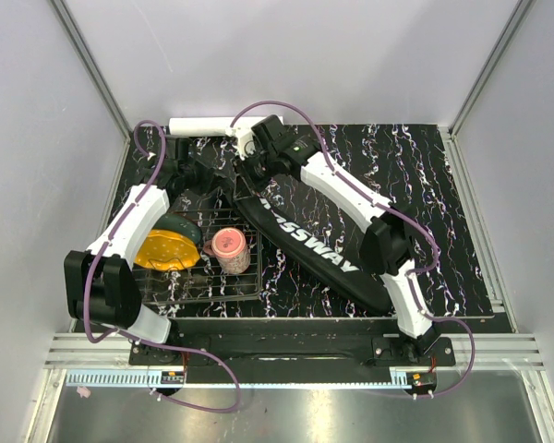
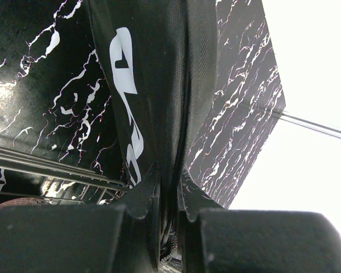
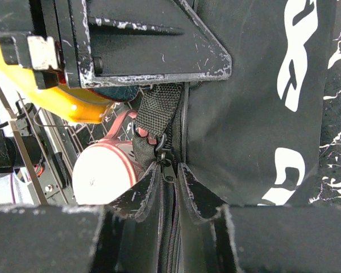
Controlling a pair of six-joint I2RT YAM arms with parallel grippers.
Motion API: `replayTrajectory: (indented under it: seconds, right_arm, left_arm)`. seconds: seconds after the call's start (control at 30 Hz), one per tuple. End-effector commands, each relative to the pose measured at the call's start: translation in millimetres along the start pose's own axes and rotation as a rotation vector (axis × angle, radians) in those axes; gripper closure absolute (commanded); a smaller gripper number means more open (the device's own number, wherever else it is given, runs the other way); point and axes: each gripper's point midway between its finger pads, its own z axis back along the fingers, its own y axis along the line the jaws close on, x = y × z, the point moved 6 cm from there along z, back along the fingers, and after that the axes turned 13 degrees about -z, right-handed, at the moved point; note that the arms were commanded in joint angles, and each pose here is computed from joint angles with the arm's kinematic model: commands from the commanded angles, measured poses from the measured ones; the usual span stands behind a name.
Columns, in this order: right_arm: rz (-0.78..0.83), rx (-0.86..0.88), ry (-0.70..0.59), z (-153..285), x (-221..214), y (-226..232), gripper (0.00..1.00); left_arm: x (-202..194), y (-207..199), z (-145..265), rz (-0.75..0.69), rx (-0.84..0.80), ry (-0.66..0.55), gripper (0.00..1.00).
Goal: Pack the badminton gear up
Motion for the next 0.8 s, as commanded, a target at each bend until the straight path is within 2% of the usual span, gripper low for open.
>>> replayTrajectory:
  seconds: [0.0, 0.07, 0.2, 0.33, 0.43, 0.57, 0.63, 0.77]
  right_arm:
    - [0.048, 0.024, -0.032, -3.5, 10.9, 11.9, 0.77]
    - [0.053, 0.019, -0.028, -5.3, 10.8, 11.8, 0.78]
    - [0.059, -0.002, -0.031, -3.9, 11.4, 13.3, 0.86]
    - [0.056, -0.044, -0.048, 3.8, 14.2, 14.2, 1.00]
    - [0.035, -0.091, -0.055, 11.8, 13.8, 12.6, 1.00]
    - [-0.088, -0.174, -0.077, 29.7, 8.3, 15.3, 1.00]
    - [-0.158, -0.162, -0.067, 36.1, 2.8, 22.1, 1.00]
    - [-0.230, -0.188, -0.069, 43.3, -3.6, 24.1, 1.00]
  left_arm:
    - [10.9, -23.6, 20.1, -0.030, -0.094, -0.038, 1.00]
    - [11.0, -24.6, 20.0, -0.030, -0.095, -0.039, 1.00]
    - [11.8, -22.7, 20.2, -0.034, -0.087, -0.047, 1.00]
    - [14.2, -20.7, 22.5, -0.031, -0.066, -0.071, 1.00]
    - [19.5, -17.3, 24.5, -0.020, -0.028, -0.121, 1.00]
    - [31.2, -14.9, 30.4, 0.000, 0.026, -0.206, 1.00]
    - [36.9, -12.9, 34.2, 0.014, 0.043, -0.256, 1.00]
    - [40.4, -18.7, 37.8, 0.018, 0.023, -0.272, 1.00]
